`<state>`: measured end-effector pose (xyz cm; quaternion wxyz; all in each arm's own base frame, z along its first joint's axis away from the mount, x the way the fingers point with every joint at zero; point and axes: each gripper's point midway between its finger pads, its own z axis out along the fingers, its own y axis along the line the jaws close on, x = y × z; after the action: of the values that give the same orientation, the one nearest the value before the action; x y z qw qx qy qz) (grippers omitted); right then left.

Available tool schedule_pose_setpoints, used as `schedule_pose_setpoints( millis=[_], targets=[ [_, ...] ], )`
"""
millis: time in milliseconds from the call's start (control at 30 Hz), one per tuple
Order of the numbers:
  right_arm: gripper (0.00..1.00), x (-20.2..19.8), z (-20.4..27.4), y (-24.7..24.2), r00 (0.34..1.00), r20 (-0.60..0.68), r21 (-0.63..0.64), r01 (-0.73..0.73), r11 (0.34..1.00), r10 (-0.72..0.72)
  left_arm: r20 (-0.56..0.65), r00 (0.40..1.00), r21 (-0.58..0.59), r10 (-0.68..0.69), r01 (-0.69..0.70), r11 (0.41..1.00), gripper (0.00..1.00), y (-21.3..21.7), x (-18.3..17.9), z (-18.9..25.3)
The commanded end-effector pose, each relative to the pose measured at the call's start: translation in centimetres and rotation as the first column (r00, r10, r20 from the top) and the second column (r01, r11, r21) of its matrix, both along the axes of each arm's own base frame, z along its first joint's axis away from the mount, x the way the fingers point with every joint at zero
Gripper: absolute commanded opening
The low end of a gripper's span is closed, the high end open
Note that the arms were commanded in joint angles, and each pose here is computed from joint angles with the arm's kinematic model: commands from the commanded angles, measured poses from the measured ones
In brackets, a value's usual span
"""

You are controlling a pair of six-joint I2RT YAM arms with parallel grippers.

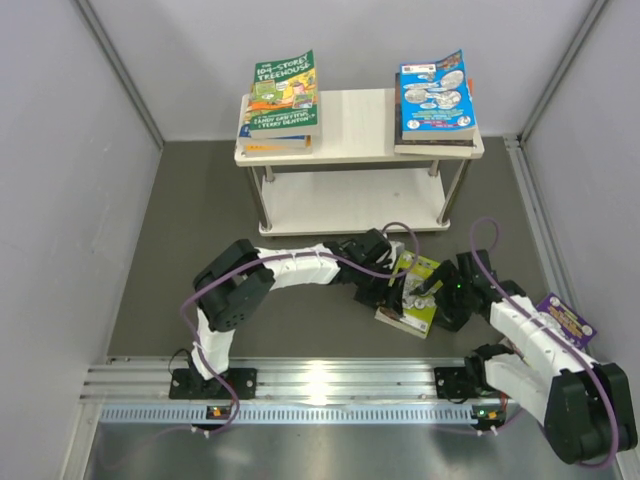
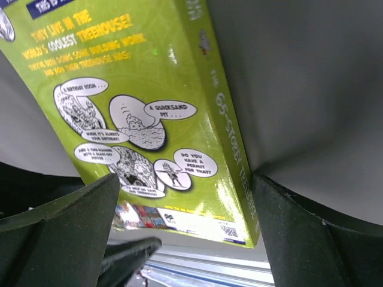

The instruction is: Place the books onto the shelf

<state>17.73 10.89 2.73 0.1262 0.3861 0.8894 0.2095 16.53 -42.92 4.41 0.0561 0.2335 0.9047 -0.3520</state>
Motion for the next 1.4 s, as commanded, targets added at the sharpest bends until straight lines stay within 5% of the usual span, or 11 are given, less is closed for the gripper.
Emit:
schedule_pose_setpoints(
  millis=[0, 33, 133, 167, 200, 433, 567, 933, 1133, 1300, 1367],
  targets=[
    [0.91, -1.5, -3.2, -0.8, 0.999, -0.047, -0.047, 0.005, 0.999, -0.007, -0.087, 0.994, -0.146, -0.067, 0.054, 0.988, 0.69, -2.2, -2.7, 2.4],
    [0.90, -1.4, -3.1, -0.7, 0.999, -0.036, -0.040, 0.003, 0.999, -0.005, -0.105, 0.992, -0.163, -0.074, 0.056, 0.985, 0.51, -2.6, -2.9, 2.7],
    [0.89, -1.5, -3.0, -0.5, 1.000, -0.029, -0.023, 0.005, 1.000, -0.006, -0.130, 0.989, -0.186, -0.065, 0.040, 0.982, 0.21, -3.3, -2.8, 3.2],
    [0.89, -1.8, -3.0, -0.5, 0.999, -0.037, -0.022, 0.004, 1.000, -0.005, -0.129, 0.990, -0.190, -0.060, 0.035, 0.981, 0.03, -3.5, -2.6, 3.5],
    [0.89, -1.8, -2.8, -0.6, 0.999, -0.034, -0.024, 0.002, 1.000, -0.003, -0.130, 0.990, -0.190, -0.054, 0.029, 0.981, 0.00, -3.6, -2.6, 3.6],
    [0.96, -2.0, -0.2, -1.0, 0.999, 0.023, -0.048, -0.023, 0.999, 0.024, -0.232, 0.971, -0.275, -0.060, -0.006, 0.961, 0.00, -2.7, -3.3, 6.4],
    [0.98, -1.4, 1.9, -0.8, 0.997, 0.067, -0.036, -0.030, 0.999, 0.032, -0.272, 0.957, -0.495, -0.099, -0.051, 0.868, 0.00, -2.8, -3.4, 11.7],
    [0.96, -2.0, 5.2, 0.7, 0.989, 0.143, 0.084, -0.031, 0.996, 0.019, -0.347, 0.932, -0.666, -0.106, -0.166, 0.727, 0.00, 1.3, -3.6, 17.0],
    [0.58, 0.1, 9.6, 3.4, 0.951, 0.305, 0.305, -0.044, 0.951, -0.054, -0.361, 0.927, -0.669, -0.103, -0.180, 0.722, 0.00, 1.4, -3.7, 16.8],
    [0.12, 1.1, 13.6, 4.1, 0.920, 0.384, 0.362, -0.071, 0.929, -0.079, -0.369, 0.925, -0.660, -0.097, -0.187, 0.728, 0.00, 1.2, -3.5, 16.5],
    [0.00, 1.1, 14.5, 4.0, 0.914, 0.400, 0.345, -0.086, 0.935, -0.064, -0.364, 0.925, -0.663, -0.104, -0.180, 0.726, 0.27, 1.3, -3.6, 16.6]
  ],
)
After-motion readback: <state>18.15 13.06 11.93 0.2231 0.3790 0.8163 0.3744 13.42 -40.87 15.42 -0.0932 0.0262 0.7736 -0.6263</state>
